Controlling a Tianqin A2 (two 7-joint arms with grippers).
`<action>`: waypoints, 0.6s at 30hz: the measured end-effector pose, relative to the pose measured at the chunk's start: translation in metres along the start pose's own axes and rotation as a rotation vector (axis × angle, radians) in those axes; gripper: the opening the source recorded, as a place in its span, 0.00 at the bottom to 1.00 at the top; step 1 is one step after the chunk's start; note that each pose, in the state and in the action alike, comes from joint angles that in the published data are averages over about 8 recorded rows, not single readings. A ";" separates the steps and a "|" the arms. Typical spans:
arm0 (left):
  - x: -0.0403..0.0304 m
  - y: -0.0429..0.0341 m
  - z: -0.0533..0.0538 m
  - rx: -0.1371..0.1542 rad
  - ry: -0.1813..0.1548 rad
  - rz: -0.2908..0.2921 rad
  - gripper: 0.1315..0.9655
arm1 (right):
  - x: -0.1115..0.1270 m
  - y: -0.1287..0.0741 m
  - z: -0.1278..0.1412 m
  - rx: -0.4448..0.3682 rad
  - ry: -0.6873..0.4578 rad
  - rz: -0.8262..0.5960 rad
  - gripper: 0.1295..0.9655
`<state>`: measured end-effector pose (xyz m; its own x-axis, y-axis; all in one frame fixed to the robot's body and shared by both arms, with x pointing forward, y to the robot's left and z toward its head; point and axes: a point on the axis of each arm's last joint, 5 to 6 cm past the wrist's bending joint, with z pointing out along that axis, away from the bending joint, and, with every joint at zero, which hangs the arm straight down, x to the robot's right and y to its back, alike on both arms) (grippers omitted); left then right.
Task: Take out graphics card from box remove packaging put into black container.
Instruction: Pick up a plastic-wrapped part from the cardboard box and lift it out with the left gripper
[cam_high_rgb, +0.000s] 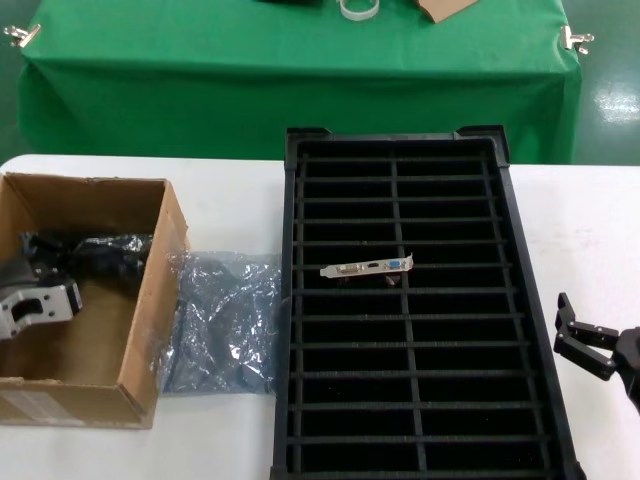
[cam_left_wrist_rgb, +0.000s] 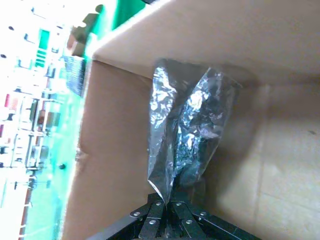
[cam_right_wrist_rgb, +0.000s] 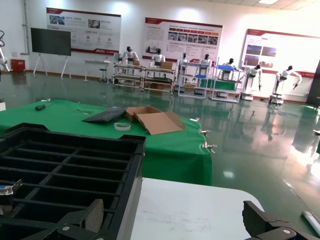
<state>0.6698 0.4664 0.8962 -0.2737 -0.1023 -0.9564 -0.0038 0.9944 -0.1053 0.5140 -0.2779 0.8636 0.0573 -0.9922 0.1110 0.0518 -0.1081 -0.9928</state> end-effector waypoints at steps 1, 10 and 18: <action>-0.0011 0.0004 0.000 0.007 -0.008 -0.007 0.01 | 0.000 0.000 0.000 0.000 0.000 0.000 1.00; -0.0124 0.0094 -0.013 0.055 -0.081 -0.056 0.01 | 0.000 0.000 0.000 0.000 0.000 0.000 1.00; -0.0223 0.0180 -0.037 0.086 -0.135 -0.092 0.01 | 0.000 0.000 0.000 0.000 0.000 0.000 1.00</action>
<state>0.6406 0.4875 0.9256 -0.1440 -0.2006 -0.9690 0.0607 0.9756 -0.2110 0.5140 -0.2779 0.8636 0.0573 -0.9922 0.1110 0.0518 -0.1081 -0.9928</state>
